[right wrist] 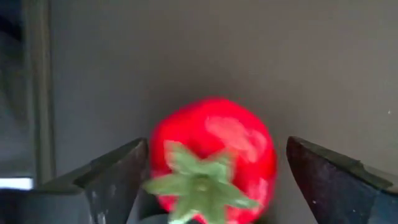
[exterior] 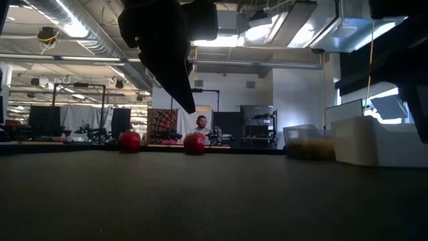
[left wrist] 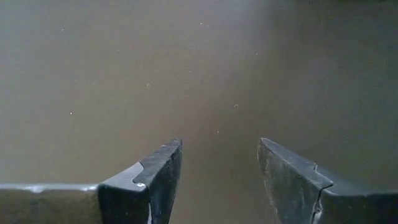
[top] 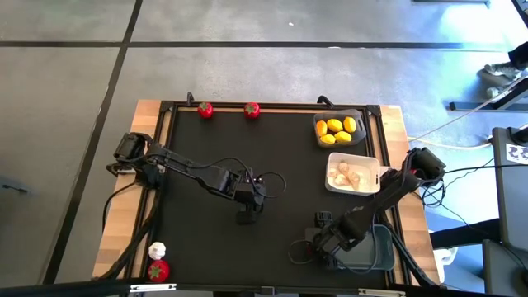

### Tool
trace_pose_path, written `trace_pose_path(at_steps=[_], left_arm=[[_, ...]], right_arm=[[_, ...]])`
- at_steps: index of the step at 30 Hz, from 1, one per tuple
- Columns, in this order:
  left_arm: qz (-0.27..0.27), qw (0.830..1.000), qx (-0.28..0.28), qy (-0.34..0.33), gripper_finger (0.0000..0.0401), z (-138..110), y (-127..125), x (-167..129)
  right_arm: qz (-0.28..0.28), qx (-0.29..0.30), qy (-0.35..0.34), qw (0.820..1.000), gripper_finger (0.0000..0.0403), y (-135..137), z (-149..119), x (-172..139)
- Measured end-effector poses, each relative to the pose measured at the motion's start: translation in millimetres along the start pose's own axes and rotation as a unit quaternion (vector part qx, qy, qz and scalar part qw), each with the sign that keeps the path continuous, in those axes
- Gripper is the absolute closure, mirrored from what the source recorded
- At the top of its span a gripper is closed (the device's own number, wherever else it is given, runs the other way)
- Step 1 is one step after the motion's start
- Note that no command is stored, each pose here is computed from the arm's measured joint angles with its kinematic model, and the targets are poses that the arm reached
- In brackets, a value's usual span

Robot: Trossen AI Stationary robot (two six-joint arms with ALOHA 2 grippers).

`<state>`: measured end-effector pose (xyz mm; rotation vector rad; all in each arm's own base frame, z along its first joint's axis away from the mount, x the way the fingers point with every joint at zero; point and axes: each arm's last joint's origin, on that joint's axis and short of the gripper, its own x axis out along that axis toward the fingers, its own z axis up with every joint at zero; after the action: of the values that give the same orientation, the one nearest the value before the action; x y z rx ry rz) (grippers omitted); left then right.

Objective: Sort produce into baskets
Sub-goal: Put the tomato into the the blue bin

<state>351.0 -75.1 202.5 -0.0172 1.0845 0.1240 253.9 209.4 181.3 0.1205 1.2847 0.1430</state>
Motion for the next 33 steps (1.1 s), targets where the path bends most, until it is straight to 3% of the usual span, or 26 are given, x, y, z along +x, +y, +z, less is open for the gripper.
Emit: trace_pose_path(at_steps=[6, 16, 28, 33], left_arm=[[0.000, 1.000, 0.000, 0.000, 0.0196, 0, 0, 0], [0.000, 1.000, 0.000, 0.000, 0.0196, 0, 0, 0], [0.000, 1.000, -0.001, 0.000, 0.0196, 0, 0, 0], [0.000, 1.000, -0.001, 0.000, 0.0196, 0, 0, 0]], right_arm=[[-0.012, -0.011, 0.012, 1.000, 0.0035, -1, -2, 6], [-0.027, -0.013, 0.015, 0.999, 0.0138, -3, -3, 4], [-0.086, -0.036, 0.026, 0.995, 0.0126, 6, 20, -43], [-0.071, -0.045, 0.021, 0.996, 0.0128, 16, 23, -69]])
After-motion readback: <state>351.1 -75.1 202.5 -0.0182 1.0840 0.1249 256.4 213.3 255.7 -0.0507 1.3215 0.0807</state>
